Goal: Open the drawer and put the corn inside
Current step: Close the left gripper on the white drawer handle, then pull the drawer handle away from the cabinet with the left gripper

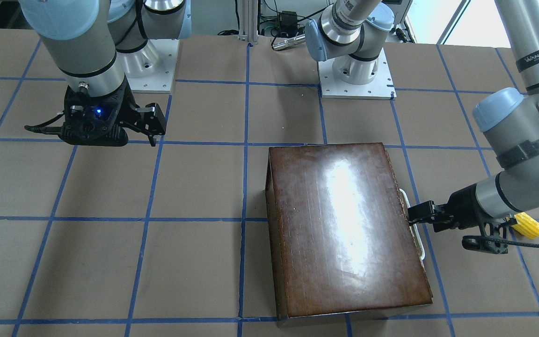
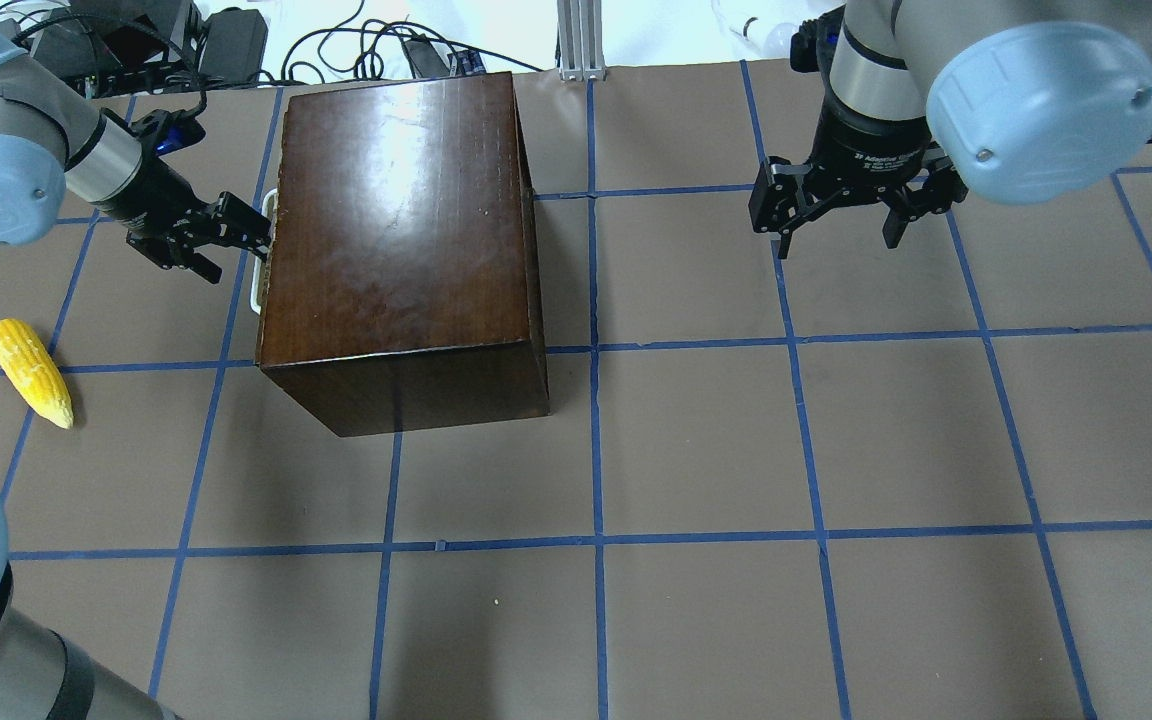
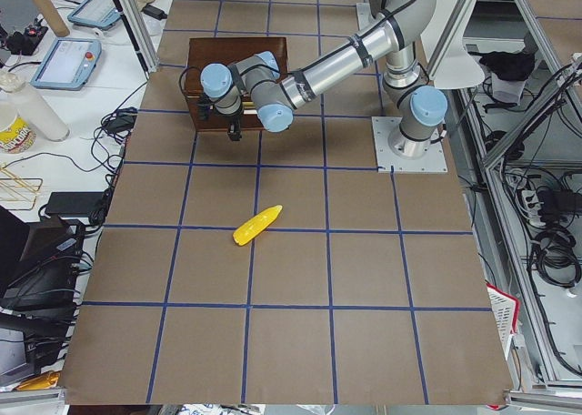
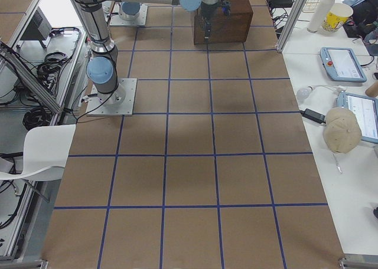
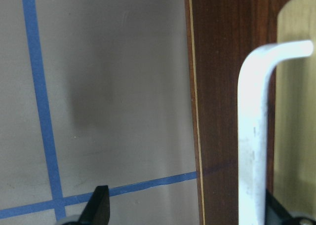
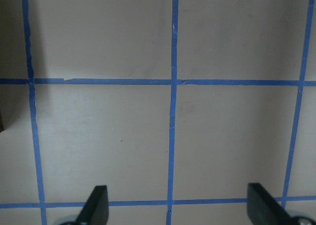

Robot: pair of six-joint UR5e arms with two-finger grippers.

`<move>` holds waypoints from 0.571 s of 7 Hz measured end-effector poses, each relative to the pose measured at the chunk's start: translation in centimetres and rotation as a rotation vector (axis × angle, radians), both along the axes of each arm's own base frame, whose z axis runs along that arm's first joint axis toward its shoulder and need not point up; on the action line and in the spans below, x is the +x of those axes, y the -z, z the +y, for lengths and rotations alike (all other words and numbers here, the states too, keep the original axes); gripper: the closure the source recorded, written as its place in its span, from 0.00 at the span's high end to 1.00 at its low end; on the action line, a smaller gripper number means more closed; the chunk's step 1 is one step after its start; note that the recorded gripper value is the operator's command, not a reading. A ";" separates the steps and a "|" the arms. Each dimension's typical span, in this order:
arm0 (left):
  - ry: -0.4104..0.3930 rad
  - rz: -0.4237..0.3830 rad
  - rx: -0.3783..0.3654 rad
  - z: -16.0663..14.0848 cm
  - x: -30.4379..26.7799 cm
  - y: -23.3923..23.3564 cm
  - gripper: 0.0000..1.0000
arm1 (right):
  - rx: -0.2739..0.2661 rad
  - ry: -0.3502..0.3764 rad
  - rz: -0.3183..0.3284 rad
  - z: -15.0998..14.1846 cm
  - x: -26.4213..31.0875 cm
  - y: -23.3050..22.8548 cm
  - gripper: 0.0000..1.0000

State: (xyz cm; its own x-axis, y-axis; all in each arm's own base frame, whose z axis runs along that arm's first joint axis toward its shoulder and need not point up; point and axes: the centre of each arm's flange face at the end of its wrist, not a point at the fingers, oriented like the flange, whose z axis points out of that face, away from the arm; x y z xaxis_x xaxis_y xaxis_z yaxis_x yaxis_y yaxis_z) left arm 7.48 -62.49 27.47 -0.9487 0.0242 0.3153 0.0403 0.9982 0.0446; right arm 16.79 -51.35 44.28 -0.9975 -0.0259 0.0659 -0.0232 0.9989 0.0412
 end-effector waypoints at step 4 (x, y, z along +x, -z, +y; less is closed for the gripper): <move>0.035 -0.002 -0.013 -0.1 0.4 -0.2 1.00 | 0.000 0.000 0.000 0.0 0.0 0.0 1.00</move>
